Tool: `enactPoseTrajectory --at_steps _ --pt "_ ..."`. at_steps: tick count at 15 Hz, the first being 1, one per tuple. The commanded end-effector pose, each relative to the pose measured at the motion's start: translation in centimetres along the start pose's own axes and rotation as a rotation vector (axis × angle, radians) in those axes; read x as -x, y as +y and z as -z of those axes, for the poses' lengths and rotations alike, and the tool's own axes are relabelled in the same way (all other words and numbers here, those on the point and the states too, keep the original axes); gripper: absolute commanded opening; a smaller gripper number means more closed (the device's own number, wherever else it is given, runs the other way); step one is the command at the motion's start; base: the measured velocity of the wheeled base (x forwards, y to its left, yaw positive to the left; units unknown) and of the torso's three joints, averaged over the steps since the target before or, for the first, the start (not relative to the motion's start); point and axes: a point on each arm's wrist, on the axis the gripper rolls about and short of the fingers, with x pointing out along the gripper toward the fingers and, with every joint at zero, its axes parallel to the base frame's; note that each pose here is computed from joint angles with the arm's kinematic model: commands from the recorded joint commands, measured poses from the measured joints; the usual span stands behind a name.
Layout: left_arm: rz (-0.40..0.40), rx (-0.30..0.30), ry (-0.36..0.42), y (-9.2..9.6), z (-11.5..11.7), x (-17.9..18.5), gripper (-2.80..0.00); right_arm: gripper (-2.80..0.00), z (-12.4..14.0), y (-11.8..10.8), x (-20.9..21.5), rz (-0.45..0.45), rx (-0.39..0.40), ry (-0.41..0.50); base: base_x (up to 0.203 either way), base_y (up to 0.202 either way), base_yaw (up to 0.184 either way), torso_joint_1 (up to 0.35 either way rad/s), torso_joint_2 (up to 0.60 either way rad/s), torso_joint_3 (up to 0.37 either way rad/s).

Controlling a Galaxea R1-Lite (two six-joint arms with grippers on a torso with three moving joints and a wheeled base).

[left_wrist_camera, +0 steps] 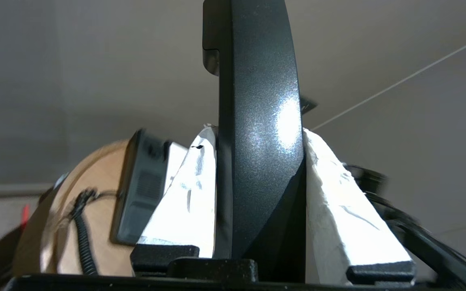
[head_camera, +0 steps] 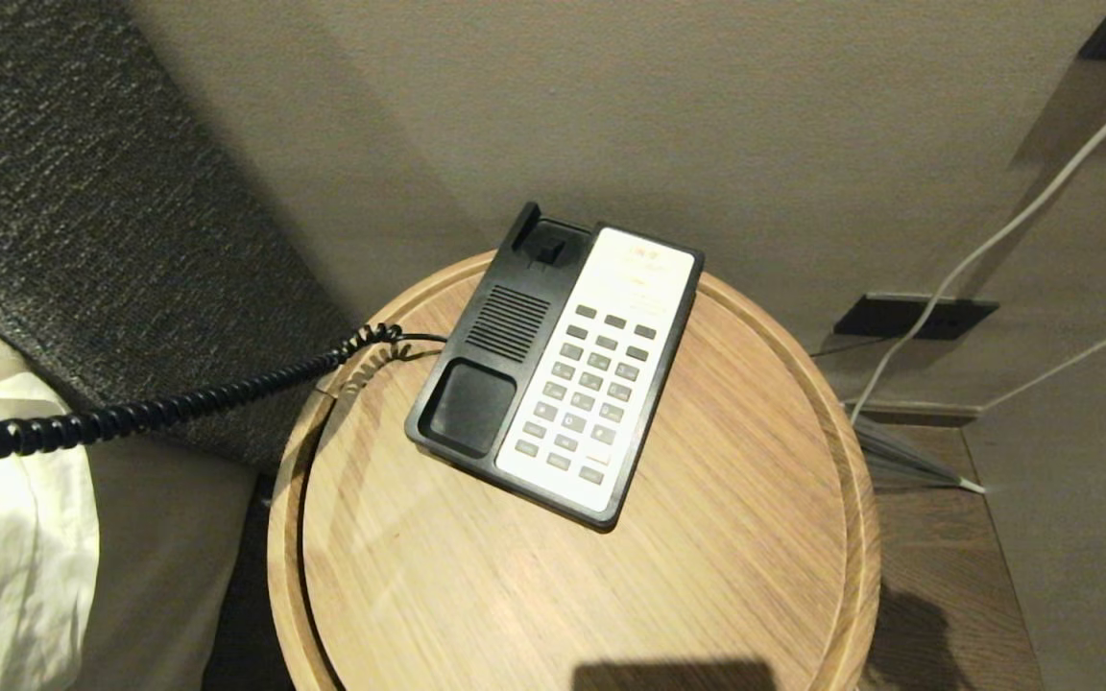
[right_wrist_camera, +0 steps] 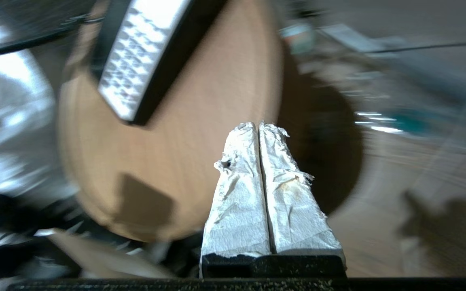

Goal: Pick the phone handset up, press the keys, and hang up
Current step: Dial the number

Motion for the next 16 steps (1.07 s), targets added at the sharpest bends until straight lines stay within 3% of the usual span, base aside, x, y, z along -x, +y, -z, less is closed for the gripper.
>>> enactPoseTrajectory --at_steps 1,3,5,9,16 --pt "0.021 0.009 -0.021 -0.1 -0.2 -0.1 -2.80 -2.80 -1.9 0.0 -8.1 -0.167 -0.051 0.188 0.000 0.000 0.000 0.000 0.00 0.000" --pt "0.034 0.011 -0.027 -0.2 -0.4 0.2 -2.80 -2.80 -2.7 2.0 -11.5 -0.239 -0.089 0.236 0.000 0.000 0.000 0.000 0.00 0.000" --pt "0.055 0.007 -0.035 -0.3 -0.5 0.2 -2.80 -2.80 -3.0 3.6 -14.4 -0.269 -0.084 0.209 0.000 0.000 0.000 0.000 0.00 0.000" --pt "0.059 0.012 -0.042 -0.2 -0.5 0.4 -2.80 -2.80 -2.2 5.9 -16.3 -0.306 -0.057 0.222 0.000 0.000 0.000 0.000 0.00 0.000" --pt "0.057 0.014 -0.041 0.0 -0.1 1.1 -2.80 -2.80 -1.1 6.6 -17.5 -0.280 -0.042 0.258 0.000 0.000 0.000 0.000 0.00 0.000"
